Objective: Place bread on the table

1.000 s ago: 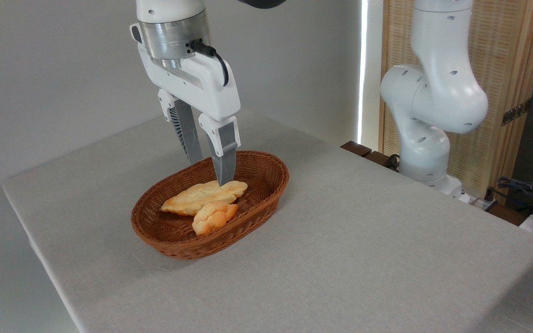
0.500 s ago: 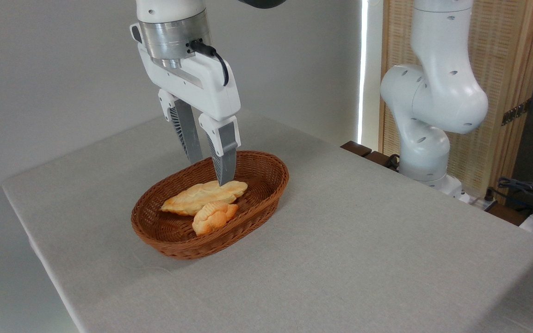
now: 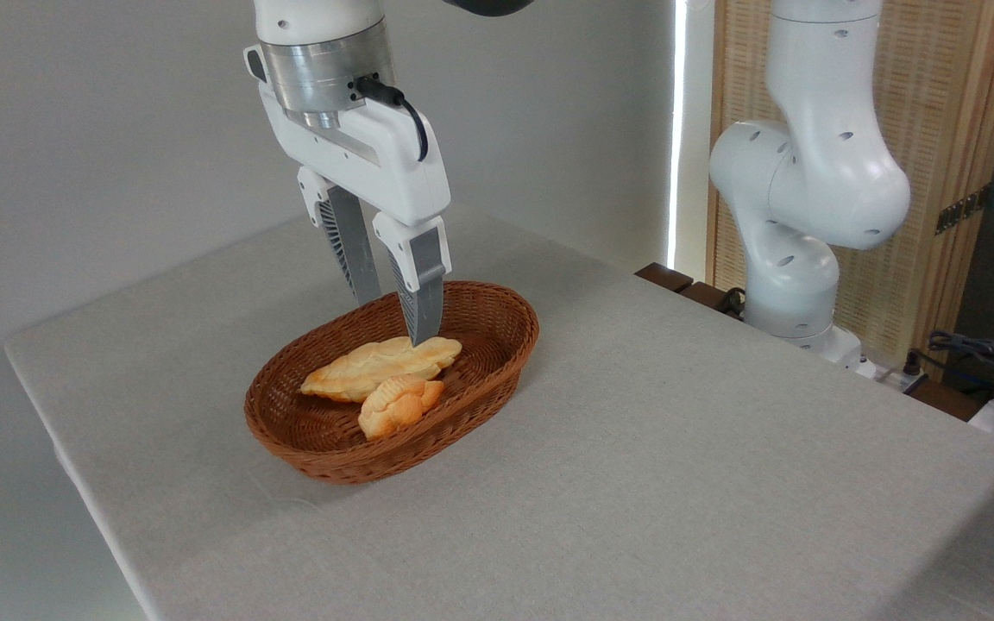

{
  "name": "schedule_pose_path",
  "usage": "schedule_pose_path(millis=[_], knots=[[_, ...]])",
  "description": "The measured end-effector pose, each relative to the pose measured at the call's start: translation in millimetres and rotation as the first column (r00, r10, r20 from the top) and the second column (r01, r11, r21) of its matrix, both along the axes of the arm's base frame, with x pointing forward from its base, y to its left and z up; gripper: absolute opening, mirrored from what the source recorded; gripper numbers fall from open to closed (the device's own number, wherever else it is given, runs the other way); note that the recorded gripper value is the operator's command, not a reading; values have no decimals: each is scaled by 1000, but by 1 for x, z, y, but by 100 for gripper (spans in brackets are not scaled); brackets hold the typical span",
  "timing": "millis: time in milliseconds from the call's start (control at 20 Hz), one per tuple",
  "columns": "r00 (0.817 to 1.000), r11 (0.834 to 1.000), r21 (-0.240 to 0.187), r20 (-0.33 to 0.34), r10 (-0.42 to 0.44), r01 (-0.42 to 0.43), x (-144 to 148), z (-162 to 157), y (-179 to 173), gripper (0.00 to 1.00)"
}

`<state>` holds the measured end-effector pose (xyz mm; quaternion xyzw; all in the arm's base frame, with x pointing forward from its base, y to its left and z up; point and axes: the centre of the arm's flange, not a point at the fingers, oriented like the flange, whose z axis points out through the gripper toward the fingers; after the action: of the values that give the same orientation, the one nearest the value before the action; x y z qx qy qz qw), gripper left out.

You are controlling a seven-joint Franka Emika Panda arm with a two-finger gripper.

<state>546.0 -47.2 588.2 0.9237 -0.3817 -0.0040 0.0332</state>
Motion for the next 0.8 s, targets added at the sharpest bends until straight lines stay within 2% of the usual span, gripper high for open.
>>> schedule_pose_path(millis=[350, 550, 800], knots=[[999, 999, 3, -22, -32, 32, 2, -11, -18, 100], [996, 997, 7, -57, -72, 72, 2, -32, -41, 100], [994, 997, 8, -74, -81, 82, 3, -64, -44, 100]])
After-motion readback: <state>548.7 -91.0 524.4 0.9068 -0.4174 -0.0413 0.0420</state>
